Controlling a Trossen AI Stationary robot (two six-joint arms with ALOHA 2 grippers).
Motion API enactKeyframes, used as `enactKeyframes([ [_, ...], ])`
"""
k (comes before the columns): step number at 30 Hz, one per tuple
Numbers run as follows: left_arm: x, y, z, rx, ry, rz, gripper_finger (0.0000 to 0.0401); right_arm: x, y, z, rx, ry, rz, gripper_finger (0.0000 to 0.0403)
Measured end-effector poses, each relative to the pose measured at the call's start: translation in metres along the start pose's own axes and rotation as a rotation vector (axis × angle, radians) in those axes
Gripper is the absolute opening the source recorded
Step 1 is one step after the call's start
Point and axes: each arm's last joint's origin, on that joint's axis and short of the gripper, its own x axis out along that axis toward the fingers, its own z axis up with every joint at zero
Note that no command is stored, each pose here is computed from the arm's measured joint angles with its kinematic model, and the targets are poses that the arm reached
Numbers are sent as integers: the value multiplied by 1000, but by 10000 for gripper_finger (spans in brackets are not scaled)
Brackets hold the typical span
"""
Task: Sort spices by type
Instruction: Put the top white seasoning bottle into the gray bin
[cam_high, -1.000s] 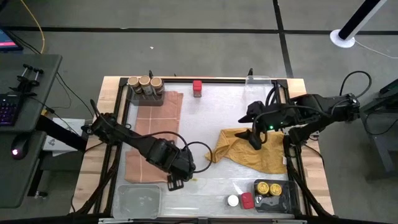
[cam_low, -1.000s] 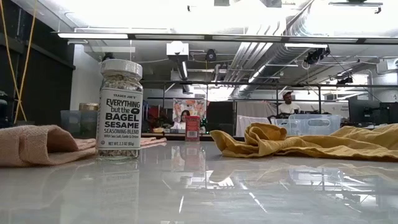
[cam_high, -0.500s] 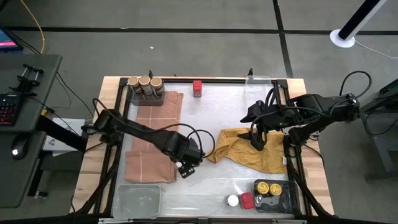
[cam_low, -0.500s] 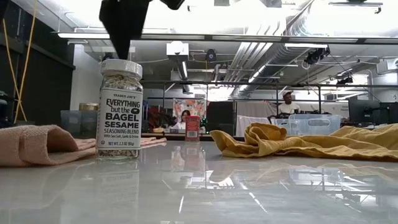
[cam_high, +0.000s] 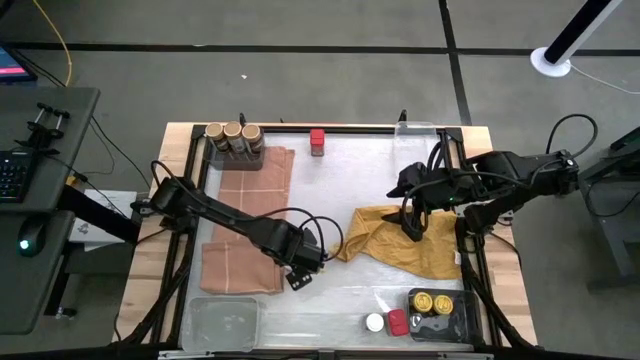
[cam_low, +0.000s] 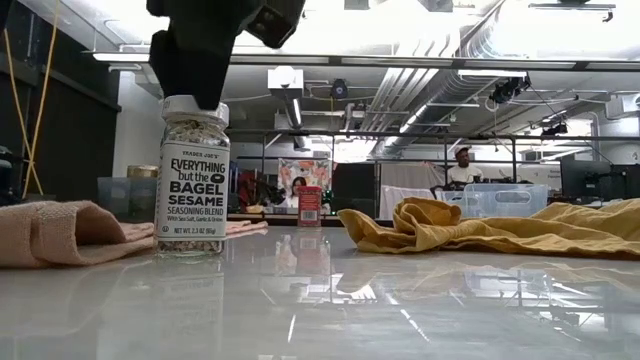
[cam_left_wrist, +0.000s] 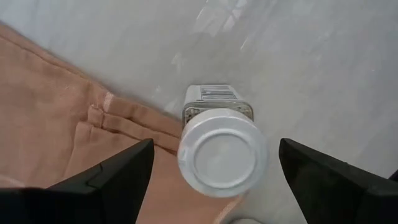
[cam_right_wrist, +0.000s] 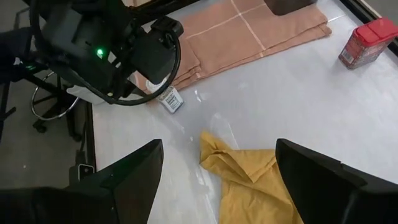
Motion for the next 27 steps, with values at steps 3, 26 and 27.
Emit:
enactKeyframes([
  [3,6,3,-1,-2,10,14,333,0,0,0,15,-6,-9,305],
  [26,31,1,-4,-4,-38,-8,234,0,-1,1,63,-29,-36,305],
  [27,31,1,-3,-3,-40,-10,210,0,-1,1,63,-29,-35,305],
])
